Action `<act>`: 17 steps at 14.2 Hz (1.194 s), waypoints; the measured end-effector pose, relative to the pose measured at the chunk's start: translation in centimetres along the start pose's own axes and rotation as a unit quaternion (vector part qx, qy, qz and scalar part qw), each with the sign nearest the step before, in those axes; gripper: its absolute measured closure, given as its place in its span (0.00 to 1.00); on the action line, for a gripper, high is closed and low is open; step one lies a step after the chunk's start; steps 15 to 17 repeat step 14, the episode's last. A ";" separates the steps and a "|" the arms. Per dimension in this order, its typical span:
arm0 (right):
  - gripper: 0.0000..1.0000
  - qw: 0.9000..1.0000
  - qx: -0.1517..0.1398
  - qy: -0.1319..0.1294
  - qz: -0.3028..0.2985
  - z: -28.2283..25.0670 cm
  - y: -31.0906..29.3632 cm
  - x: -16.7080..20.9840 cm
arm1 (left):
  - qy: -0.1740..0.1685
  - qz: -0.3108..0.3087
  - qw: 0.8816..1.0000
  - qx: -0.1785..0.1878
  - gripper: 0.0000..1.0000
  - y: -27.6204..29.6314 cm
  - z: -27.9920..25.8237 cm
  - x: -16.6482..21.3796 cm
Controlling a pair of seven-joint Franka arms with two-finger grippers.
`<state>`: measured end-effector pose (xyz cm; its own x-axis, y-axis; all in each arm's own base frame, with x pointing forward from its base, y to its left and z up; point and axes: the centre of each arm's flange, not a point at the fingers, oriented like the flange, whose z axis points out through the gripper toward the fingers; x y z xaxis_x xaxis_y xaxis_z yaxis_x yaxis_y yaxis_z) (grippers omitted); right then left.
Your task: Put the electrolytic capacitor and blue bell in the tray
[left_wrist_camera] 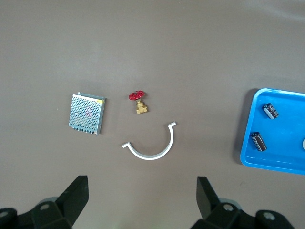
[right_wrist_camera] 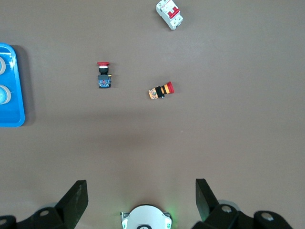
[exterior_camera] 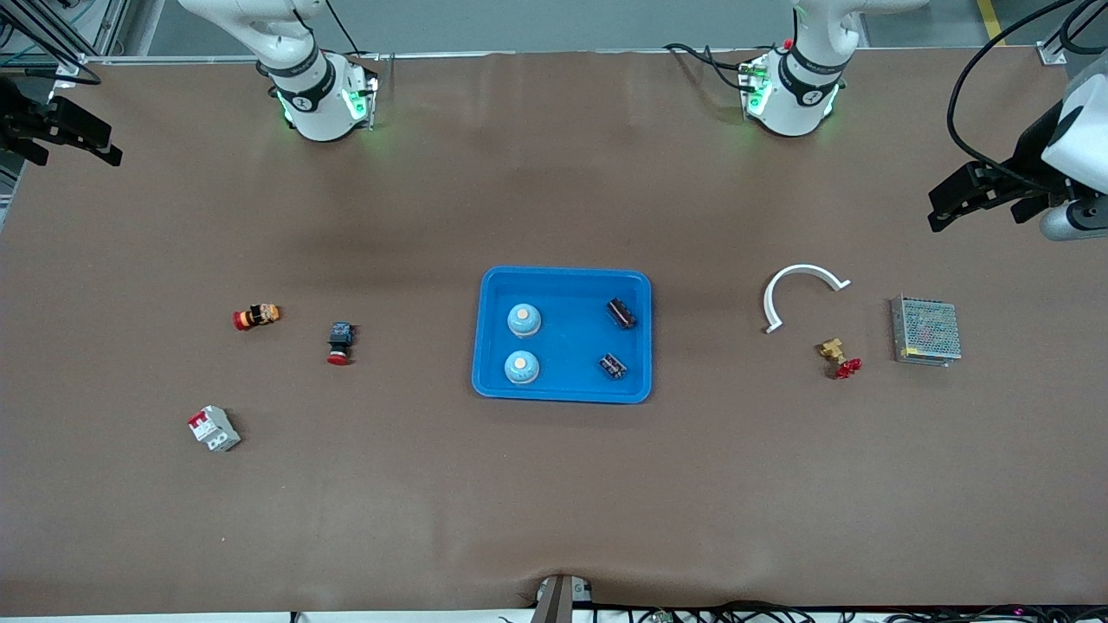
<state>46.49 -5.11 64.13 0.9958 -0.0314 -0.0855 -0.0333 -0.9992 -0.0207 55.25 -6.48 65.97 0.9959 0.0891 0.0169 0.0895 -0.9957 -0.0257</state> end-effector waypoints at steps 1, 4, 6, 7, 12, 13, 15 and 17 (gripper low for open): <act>0.00 1.000 0.000 0.000 0.000 0.0 0.0 0.0 | 0.001 -0.001 1.000 0.000 0.00 -0.1 -0.1 0.0; 0.00 1.000 0.000 0.001 0.000 0.0 0.0 0.0 | 0.005 0.000 1.000 0.000 0.00 0.0 -0.7 -0.6; 0.00 1.000 0.000 0.001 0.000 0.0 0.0 0.0 | 0.006 0.000 1.000 0.001 0.00 0.0 -0.9 -1.4; 0.00 1.000 0.000 0.001 0.000 0.0 0.0 0.0 | 0.005 0.000 1.000 0.002 0.00 0.0 -0.9 -1.8; 0.00 1.000 0.000 0.002 0.000 0.0 0.0 0.0 | 0.001 0.002 1.000 0.005 0.00 0.1 -0.4 -3.2; 0.00 1.000 0.000 0.002 0.000 0.0 0.0 0.0 | 0.001 0.003 1.000 0.005 0.00 0.1 -0.3 -3.3; 0.00 1.000 0.000 0.002 -0.001 0.0 -0.1 0.0 | 0.002 0.004 1.000 0.005 0.00 0.2 -0.3 -3.5; 0.00 1.000 0.000 0.002 -0.001 0.0 -0.1 0.0 | 0.002 0.004 1.000 0.005 0.00 0.2 -0.3 -3.5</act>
